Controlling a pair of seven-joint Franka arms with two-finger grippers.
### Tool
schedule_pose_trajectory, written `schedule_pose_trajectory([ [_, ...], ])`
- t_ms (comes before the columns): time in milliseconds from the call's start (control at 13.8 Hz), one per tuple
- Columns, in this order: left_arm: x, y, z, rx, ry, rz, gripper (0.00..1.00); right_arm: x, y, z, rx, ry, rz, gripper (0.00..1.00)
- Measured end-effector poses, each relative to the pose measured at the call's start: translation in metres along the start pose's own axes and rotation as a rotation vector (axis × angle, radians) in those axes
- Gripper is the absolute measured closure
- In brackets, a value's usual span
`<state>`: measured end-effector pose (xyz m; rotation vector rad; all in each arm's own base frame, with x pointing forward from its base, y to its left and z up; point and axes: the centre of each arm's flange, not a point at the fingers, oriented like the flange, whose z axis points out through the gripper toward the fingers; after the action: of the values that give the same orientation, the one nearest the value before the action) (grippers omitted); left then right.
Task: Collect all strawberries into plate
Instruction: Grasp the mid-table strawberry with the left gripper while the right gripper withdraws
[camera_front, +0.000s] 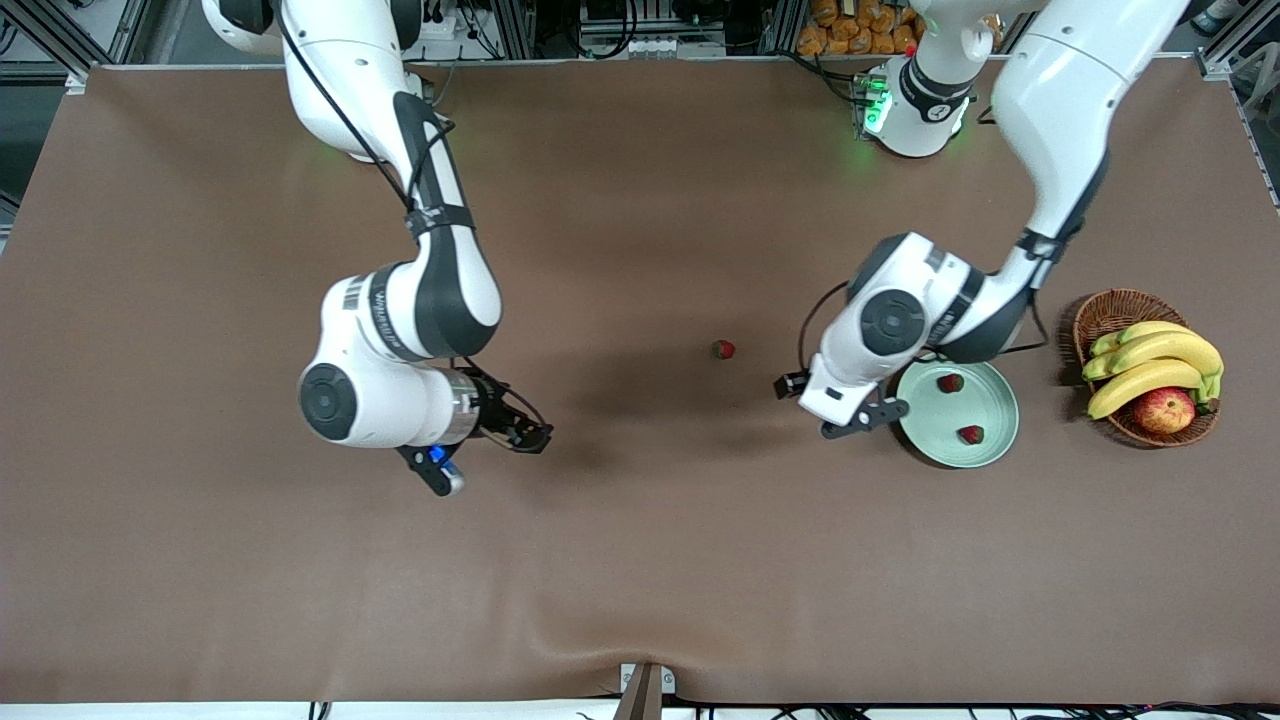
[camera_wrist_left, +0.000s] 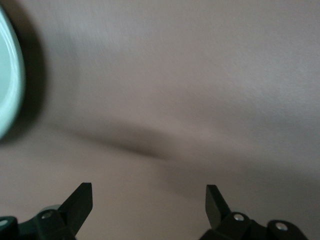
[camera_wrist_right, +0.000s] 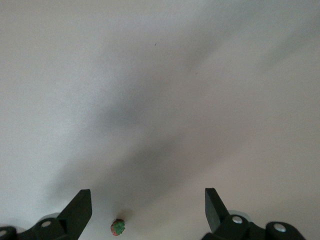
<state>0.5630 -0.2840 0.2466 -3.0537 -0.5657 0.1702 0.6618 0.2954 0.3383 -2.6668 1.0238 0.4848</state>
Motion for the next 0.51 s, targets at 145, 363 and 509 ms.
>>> schedule_pose_trajectory([
  [145, -0.021, 0.02, 0.006, 0.005, -0.005, -0.118, 0.0, 0.003, 0.005, -0.016, 0.004, -0.005, -0.007, 0.0],
  [363, -0.05, 0.045, 0.018, 0.016, -0.017, -0.248, 0.0, 0.015, 0.015, -0.037, 0.025, -0.007, -0.024, 0.0],
  [509, -0.061, 0.054, 0.023, 0.022, -0.022, -0.302, 0.0, 0.037, 0.032, -0.061, 0.049, -0.014, -0.053, 0.0],
])
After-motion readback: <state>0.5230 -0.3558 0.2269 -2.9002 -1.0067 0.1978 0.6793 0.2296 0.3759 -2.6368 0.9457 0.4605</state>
